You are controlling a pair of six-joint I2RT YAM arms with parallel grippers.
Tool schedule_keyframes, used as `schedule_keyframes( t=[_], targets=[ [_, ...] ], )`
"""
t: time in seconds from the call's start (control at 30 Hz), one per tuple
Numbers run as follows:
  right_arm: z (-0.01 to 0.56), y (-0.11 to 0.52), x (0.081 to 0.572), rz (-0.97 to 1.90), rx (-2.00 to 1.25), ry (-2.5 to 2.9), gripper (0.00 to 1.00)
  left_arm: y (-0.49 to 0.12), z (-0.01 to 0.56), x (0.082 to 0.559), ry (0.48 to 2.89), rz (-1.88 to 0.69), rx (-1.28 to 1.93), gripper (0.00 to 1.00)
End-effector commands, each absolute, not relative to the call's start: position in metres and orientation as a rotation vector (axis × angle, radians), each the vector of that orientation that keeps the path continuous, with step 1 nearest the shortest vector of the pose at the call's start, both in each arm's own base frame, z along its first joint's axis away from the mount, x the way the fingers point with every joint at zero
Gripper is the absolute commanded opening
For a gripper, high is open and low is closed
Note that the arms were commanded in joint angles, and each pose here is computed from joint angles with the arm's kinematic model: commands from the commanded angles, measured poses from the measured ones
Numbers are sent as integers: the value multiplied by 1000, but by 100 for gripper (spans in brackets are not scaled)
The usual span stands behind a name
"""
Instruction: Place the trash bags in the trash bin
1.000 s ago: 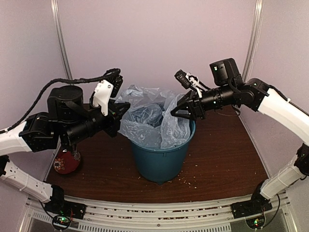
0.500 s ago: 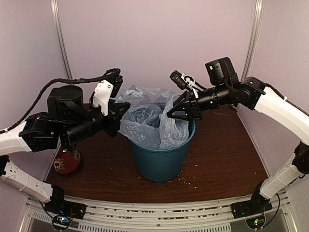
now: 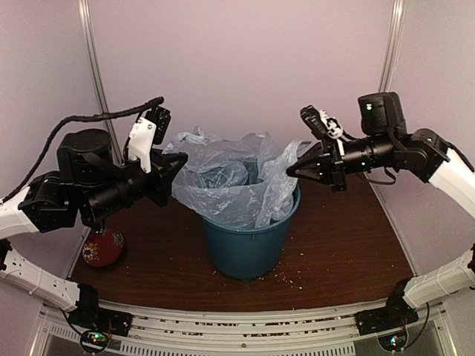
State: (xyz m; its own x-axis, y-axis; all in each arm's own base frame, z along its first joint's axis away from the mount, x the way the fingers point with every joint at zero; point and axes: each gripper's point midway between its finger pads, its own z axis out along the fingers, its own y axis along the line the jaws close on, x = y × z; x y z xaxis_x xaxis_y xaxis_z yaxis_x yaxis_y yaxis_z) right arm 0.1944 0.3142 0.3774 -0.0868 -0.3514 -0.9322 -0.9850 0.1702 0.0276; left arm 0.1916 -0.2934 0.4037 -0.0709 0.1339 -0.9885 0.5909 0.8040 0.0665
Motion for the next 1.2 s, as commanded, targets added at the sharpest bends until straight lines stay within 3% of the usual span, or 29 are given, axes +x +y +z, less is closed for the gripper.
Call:
schedule_keyframes(
  t=[0.0, 0.2, 0.47, 0.77, 1.07, 1.1, 1.17],
  targets=[
    [371, 288, 161, 918, -1408, 1478, 0, -272, 394, 195, 1690, -460, 490, 0],
    [330, 259, 121, 892, -1572, 1448, 0, -275, 332, 180, 1895, -543, 530, 0],
    [280, 239, 110, 821, -1631, 1495, 0, -258, 275, 163, 2035, -584, 530, 0],
    [246, 232, 147, 632, -1494, 1590, 0, -256, 235, 183, 2053, -422, 497, 0],
    [234, 236, 172, 572, -1421, 1653, 0, -259, 249, 189, 1927, -528, 399, 0],
    [231, 234, 173, 554, -1422, 1665, 0, -260, 247, 188, 1945, -517, 418, 3],
    [229, 228, 171, 520, -1431, 1668, 14, -260, 244, 183, 1979, -510, 463, 27]
  ],
)
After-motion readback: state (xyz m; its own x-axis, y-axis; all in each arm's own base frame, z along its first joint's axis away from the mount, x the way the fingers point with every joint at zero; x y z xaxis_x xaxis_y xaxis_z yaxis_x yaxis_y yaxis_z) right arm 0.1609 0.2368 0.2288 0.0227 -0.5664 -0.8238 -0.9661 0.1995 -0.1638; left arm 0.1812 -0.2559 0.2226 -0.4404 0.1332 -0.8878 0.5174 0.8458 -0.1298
